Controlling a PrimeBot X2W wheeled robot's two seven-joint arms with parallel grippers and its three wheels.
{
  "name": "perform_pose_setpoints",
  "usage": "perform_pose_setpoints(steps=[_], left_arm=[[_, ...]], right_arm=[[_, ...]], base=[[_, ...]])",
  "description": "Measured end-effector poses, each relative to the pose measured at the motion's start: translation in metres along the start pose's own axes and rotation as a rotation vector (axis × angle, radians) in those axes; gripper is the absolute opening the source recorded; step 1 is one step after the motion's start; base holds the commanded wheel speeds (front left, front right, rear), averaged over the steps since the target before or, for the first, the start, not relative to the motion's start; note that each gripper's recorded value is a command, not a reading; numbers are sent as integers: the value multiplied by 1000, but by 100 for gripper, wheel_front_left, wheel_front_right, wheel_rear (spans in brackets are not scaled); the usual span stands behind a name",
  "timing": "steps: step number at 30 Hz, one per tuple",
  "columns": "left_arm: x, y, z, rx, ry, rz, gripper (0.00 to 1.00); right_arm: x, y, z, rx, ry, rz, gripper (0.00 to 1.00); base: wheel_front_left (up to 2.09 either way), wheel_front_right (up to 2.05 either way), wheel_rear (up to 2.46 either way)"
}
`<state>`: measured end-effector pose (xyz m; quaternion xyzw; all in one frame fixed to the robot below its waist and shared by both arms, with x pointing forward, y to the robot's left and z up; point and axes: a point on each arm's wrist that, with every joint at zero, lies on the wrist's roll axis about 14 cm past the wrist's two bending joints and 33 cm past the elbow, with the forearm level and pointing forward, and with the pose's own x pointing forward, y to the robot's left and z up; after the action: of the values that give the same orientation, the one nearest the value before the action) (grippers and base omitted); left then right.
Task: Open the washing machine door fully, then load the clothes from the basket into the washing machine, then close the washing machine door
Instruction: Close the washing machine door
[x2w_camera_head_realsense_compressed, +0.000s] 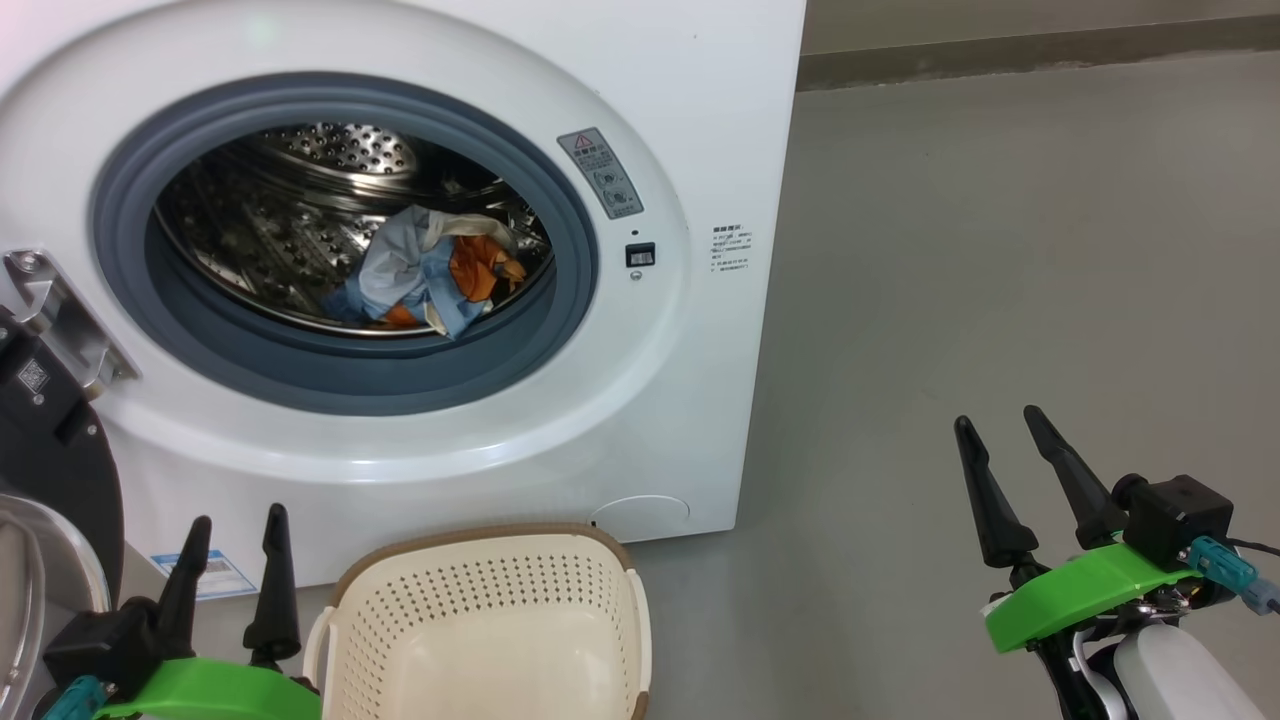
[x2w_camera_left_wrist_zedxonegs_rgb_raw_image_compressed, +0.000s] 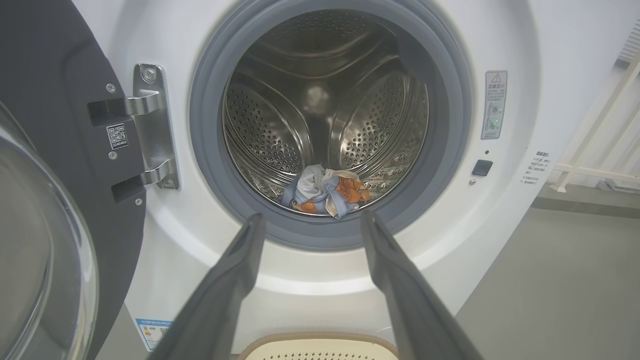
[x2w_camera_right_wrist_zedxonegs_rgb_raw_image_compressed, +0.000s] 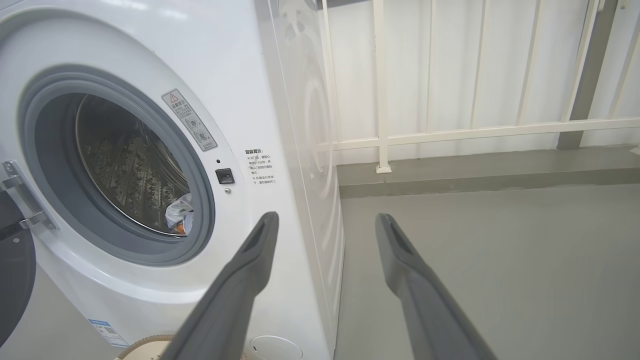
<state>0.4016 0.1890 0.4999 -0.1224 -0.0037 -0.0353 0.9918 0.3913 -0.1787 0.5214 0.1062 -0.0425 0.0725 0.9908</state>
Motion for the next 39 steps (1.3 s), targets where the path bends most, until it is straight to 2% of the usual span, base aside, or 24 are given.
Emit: perform_pose_setpoints(steps=[27,39], left_arm=[[0,-2,-5,16,16,-9,100],[0,-4,-4,21,14,-14,100]], right_arm=[[-1,3,-2,-6,9,11,100],[-2,3,-2,-6,10,13,100]], base=[[-1,1,0],[-111,111,0]])
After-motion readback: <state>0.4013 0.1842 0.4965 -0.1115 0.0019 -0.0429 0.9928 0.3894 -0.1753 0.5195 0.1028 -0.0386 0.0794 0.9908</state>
